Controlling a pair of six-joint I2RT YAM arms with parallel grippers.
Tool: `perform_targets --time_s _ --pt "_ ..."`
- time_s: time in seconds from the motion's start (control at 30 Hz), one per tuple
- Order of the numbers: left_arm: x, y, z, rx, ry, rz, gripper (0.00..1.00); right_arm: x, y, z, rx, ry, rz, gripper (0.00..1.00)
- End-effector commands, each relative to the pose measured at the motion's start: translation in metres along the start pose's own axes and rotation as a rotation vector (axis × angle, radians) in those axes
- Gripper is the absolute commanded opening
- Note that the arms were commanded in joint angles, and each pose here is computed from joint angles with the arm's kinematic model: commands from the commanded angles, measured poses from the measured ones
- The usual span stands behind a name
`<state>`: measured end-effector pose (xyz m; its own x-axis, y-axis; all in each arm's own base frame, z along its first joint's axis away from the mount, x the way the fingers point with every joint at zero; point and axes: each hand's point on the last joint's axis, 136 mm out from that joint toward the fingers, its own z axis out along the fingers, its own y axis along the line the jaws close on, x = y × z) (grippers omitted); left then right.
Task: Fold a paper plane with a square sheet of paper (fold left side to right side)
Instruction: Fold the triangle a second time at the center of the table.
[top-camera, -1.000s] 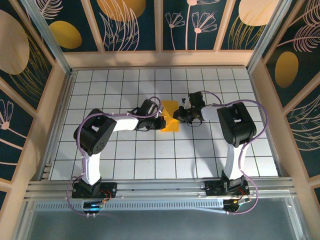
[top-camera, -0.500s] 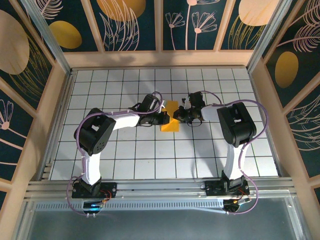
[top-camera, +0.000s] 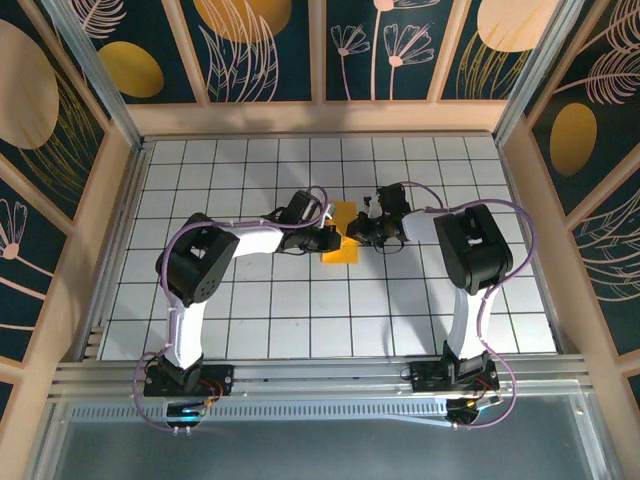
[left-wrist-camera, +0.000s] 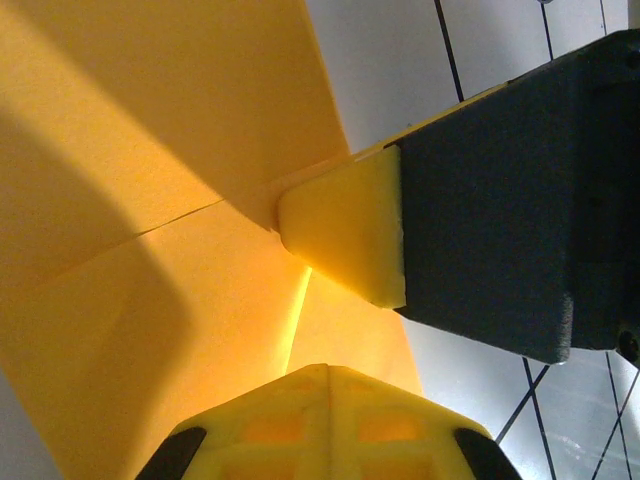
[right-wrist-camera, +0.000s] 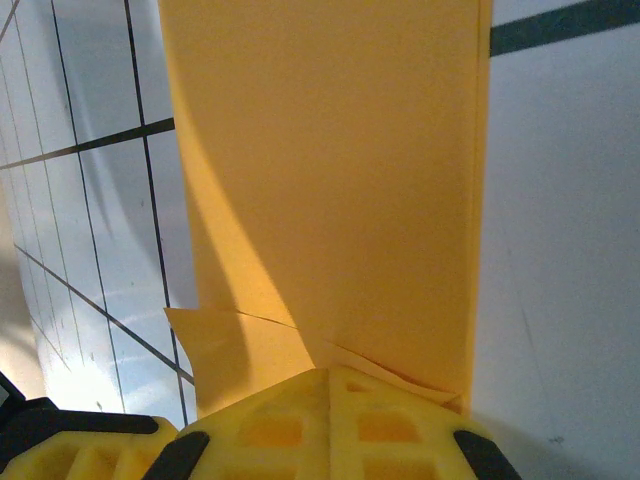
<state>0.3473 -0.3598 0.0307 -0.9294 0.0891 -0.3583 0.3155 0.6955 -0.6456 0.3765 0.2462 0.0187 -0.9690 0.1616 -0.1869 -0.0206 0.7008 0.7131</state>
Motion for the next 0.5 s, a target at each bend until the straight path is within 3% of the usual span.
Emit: perform_targets --time_s 0.0,0.47 --pt "0.002 0.000 0.006 -0.001 0.018 0.001 0.00 0.020 -0.036 0.009 0.122 0.052 0.032 0.00" --pt "0.021 0.023 0.012 -0.123 0.070 0.075 0.00 0.023 -0.044 0.010 0.149 0.063 0.036 0.00"
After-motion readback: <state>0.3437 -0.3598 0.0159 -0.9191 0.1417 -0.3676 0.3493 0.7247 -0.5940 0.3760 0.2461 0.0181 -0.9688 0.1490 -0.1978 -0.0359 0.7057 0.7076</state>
